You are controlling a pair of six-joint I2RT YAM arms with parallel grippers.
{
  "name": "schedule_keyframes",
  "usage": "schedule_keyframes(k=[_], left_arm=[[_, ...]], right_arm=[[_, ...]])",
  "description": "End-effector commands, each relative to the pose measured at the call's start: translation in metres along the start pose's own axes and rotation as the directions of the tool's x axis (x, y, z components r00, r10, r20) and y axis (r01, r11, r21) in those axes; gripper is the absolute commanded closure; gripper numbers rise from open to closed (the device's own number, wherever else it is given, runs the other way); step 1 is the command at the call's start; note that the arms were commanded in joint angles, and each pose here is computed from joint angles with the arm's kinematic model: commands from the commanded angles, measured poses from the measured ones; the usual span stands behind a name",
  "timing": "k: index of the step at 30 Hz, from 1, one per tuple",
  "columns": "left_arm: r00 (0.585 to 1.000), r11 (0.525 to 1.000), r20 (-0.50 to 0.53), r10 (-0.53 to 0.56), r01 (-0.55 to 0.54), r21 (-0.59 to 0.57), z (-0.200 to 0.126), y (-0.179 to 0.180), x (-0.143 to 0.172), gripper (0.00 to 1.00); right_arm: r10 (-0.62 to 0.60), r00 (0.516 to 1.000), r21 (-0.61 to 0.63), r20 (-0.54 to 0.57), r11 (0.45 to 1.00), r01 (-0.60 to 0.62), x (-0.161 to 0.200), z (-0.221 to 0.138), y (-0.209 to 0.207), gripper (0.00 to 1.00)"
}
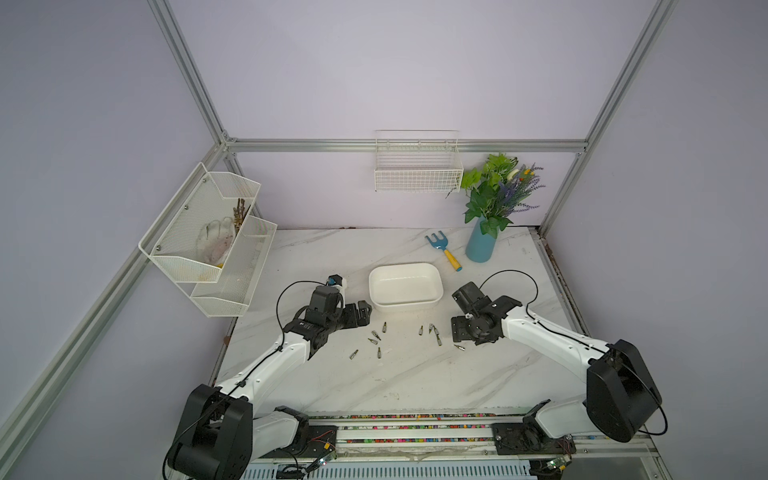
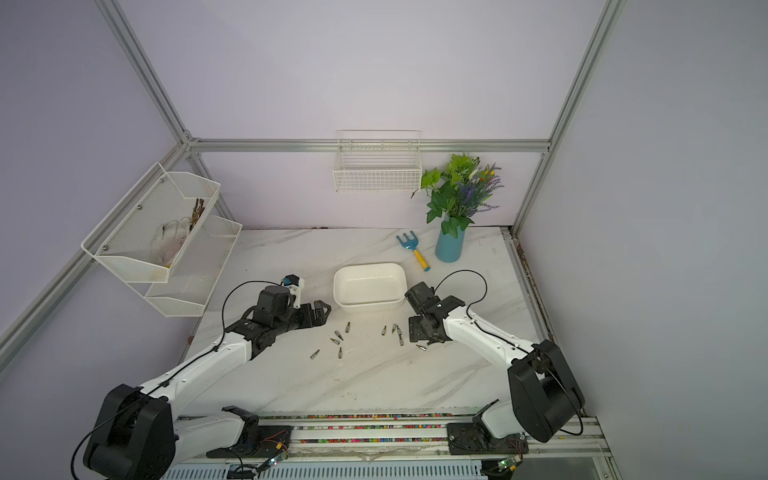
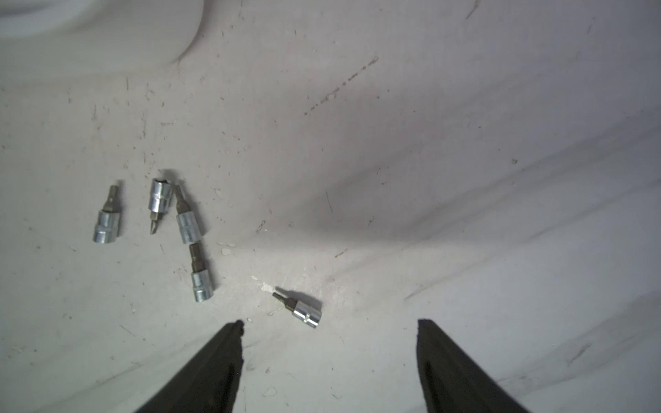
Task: Put the bit on the desktop into the storage box
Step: Pick up the screwdriver bit from the center of the board.
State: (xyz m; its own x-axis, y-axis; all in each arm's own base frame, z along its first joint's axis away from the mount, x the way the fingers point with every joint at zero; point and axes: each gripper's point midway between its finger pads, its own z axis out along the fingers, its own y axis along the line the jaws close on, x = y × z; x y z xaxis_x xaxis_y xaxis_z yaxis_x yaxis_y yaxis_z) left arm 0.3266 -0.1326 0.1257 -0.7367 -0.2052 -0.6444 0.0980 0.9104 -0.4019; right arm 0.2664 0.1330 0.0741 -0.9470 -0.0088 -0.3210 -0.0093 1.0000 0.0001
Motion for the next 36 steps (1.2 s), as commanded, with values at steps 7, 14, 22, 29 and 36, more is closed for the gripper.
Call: schedule_keyframes(k=[7, 14, 22, 29, 36], left_arm=[[0.996, 0.998, 0.08, 0.05, -0.054, 0.037, -0.007, -0.01, -0.015, 0.0], [0.994, 0.998, 0.09, 0.057, -0.06, 0.036, -0.01, -0.009, -0.014, 0.0], [0.995, 0.998, 0.08, 0.058, -0.061, 0.031, -0.007, -0.008, -0.012, 0.0], [0.995, 0.998, 0.078, 0.059, -0.061, 0.025, -0.006, -0.006, -0.011, 0.0], [0.996, 0.998, 0.072, 0.061, -0.062, 0.02, -0.004, -0.005, -0.01, 0.0]], right_arm=[[-0.098, 0.989, -0.09, -0.107, 0.992, 0.089, 0.031, 0.015, 0.016, 0.39], [-0.132, 0.983, -0.07, -0.125, 0.99, 0.124, 0.027, 0.024, 0.018, 0.5], [-0.165, 0.975, -0.028, -0.152, 0.986, 0.163, 0.022, 0.044, 0.018, 0.56], [-0.177, 0.972, -0.017, -0.156, 0.984, 0.176, 0.016, 0.051, 0.018, 0.65], [-0.161, 0.968, -0.036, -0.192, 0.987, 0.157, 0.025, 0.053, 0.016, 0.73]])
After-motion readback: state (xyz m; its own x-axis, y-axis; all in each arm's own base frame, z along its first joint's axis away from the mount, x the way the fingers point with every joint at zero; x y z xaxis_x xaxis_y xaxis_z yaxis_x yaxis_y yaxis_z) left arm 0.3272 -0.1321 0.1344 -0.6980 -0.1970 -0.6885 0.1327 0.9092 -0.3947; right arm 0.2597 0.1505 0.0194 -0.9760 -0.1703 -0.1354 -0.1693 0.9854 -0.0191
